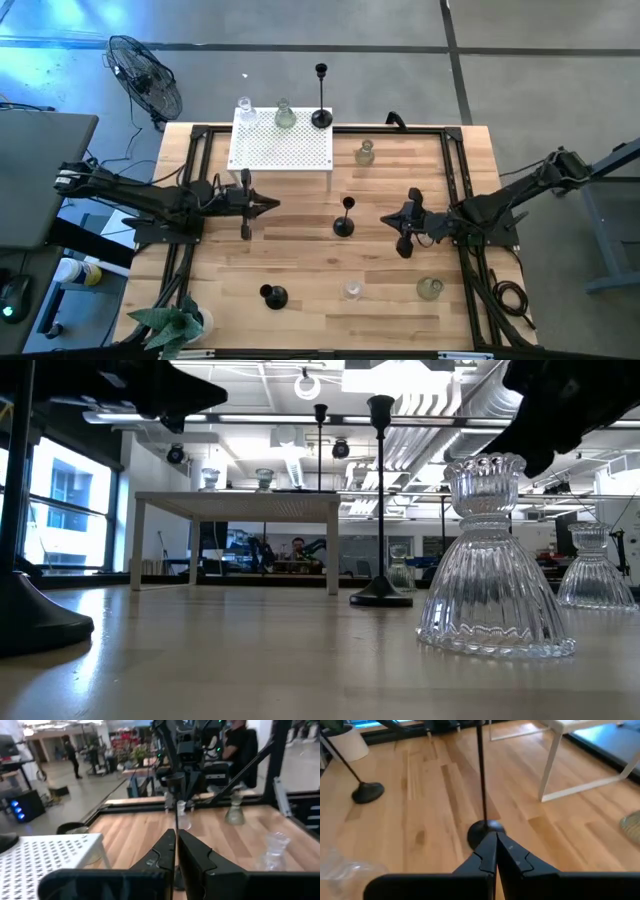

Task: Pick & Place candle stick holders
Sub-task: Align the bottom transparent candle holder with the other transparent candle holder on the shelf

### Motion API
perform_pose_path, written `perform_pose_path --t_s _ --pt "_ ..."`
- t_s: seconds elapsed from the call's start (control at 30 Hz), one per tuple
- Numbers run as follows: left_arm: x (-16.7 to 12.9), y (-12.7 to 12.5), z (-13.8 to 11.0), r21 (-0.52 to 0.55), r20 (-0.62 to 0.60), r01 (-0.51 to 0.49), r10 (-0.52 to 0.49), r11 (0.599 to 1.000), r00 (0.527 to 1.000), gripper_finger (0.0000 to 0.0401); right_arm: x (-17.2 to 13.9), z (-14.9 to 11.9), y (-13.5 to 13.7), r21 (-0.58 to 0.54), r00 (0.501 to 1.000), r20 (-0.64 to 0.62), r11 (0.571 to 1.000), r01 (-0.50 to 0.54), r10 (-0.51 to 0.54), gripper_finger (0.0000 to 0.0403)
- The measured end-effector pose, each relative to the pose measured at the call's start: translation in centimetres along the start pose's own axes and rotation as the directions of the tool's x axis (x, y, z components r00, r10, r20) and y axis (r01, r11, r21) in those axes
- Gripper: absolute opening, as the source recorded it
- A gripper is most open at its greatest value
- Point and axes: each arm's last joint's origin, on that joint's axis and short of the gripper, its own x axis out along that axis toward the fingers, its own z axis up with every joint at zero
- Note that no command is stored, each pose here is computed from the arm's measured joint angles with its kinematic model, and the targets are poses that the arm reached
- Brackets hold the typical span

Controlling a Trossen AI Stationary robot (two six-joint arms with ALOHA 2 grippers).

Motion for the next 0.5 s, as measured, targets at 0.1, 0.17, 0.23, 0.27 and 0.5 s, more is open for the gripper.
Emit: perform_pose_path --t_s 0.1,0.17,0.23,0.27,0.5 --pt "-0.2 -0.1 -0.7 0.000 0.007 0.037 -0.037 0.999 0.999 0.0016 -0.6 0.0 0.4 0.032 0.999 -0.035 0.999 0.016 -0.015 0.0000" --pt "-0.2 -0.2 -1.0 0.002 -0.004 0.050 -0.050 0.999 0.999 0.0016 -0.9 0.0 0.9 0.054 0.999 -0.047 0.998 0.015 -0.012 0.0000" --pt "-0.2 -0.2 -1.0 0.002 -0.005 0.051 -0.051 0.999 0.999 0.0016 -1.2 -0.1 1.5 0.064 0.999 -0.051 0.998 -0.002 0.005 0.0000" --pt "-0.2 -0.2 -1.0 0.002 -0.006 0.051 -0.051 0.999 0.999 0.0016 -1.2 -0.3 1.9 0.058 0.998 -0.056 0.998 -0.007 0.011 0.0000" --pt "-0.2 -0.2 -1.1 0.000 -0.021 0.053 -0.053 0.999 0.998 0.0016 -0.9 -1.4 5.4 0.041 0.992 -0.113 0.998 -0.049 0.053 0.0012"
